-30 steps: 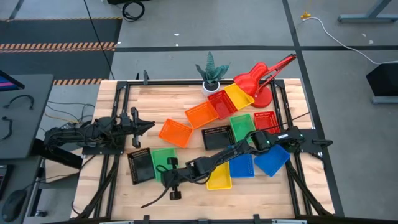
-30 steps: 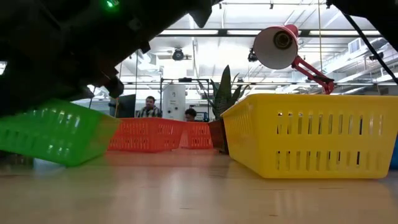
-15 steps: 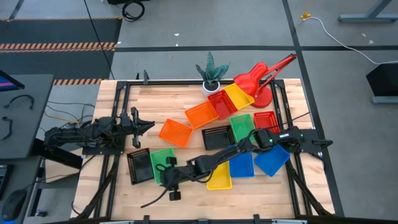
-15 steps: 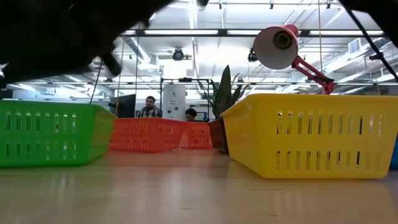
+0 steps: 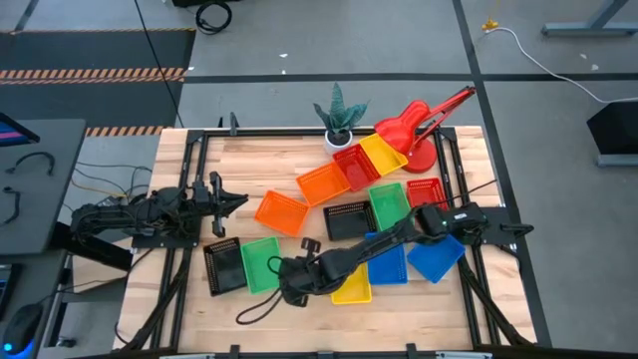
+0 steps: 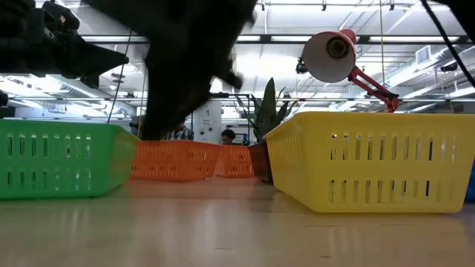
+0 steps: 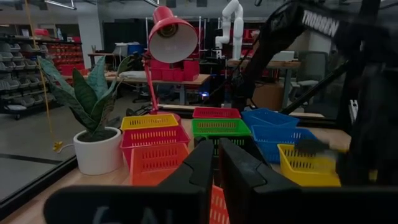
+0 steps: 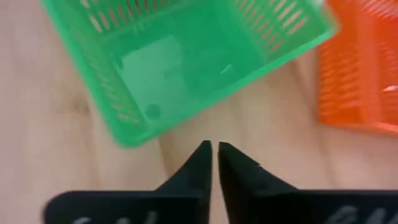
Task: Stack baskets by color
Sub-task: Move the left green bin to the bottom left of the table, then move the left orange bin to the bottom left of the table
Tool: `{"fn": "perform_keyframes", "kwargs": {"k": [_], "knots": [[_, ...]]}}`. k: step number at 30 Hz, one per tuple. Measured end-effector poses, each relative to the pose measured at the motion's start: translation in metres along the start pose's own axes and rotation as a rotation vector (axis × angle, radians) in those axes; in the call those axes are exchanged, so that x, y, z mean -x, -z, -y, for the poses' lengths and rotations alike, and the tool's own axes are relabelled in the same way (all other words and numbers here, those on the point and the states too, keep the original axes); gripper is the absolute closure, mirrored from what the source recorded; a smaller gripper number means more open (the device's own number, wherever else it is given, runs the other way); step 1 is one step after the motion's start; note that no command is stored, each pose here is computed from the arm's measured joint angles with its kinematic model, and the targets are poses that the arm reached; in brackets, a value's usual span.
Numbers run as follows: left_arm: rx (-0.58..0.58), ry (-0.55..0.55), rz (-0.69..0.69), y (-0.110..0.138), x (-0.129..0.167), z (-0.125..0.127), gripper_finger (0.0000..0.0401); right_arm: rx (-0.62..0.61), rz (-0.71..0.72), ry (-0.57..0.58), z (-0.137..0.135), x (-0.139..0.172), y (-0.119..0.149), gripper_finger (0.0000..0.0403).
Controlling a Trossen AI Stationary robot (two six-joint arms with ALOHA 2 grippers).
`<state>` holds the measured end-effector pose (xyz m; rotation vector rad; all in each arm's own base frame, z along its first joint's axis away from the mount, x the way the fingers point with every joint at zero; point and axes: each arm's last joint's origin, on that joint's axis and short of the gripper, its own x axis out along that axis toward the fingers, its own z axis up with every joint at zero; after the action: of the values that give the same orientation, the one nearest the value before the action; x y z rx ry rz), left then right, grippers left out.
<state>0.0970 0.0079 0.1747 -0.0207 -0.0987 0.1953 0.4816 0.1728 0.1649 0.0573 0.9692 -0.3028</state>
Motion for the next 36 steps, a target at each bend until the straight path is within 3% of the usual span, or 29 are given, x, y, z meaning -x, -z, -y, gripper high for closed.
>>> {"fn": "perform_keyframes", "kwargs": {"k": [7,12,16,21,26,31,36], "knots": [[0.0,0.0,-0.002,0.0,0.0,0.0,0.0363,-0.095,0.116,-0.128,-0.004,-0.035,-0.011,0.039],[0.0,0.0,-0.003,0.0,0.0,0.0,0.0366,-0.09,0.21,-0.15,-0.007,-0.028,-0.021,0.0399],[-0.001,0.0,-0.003,0.0,0.0,0.0,0.0371,-0.034,0.174,-0.155,-0.006,-0.025,-0.019,0.0395],[0.0,0.0,-0.004,0.0,0.0,0.0,0.0373,0.125,0.141,-0.064,0.001,0.013,-0.022,0.0395],[-0.001,0.0,-0.004,0.0,0.0,0.0,0.0366,0.394,0.11,0.04,0.021,0.046,-0.03,0.0388],[-0.001,0.0,-0.004,0.0,0.0,0.0,0.0368,0.628,-0.013,0.087,0.051,0.038,-0.034,0.0346],[-0.001,0.0,-0.004,0.0,0.0,0.0,0.0374,0.784,-0.127,0.044,0.085,0.013,-0.036,0.0282]]}}
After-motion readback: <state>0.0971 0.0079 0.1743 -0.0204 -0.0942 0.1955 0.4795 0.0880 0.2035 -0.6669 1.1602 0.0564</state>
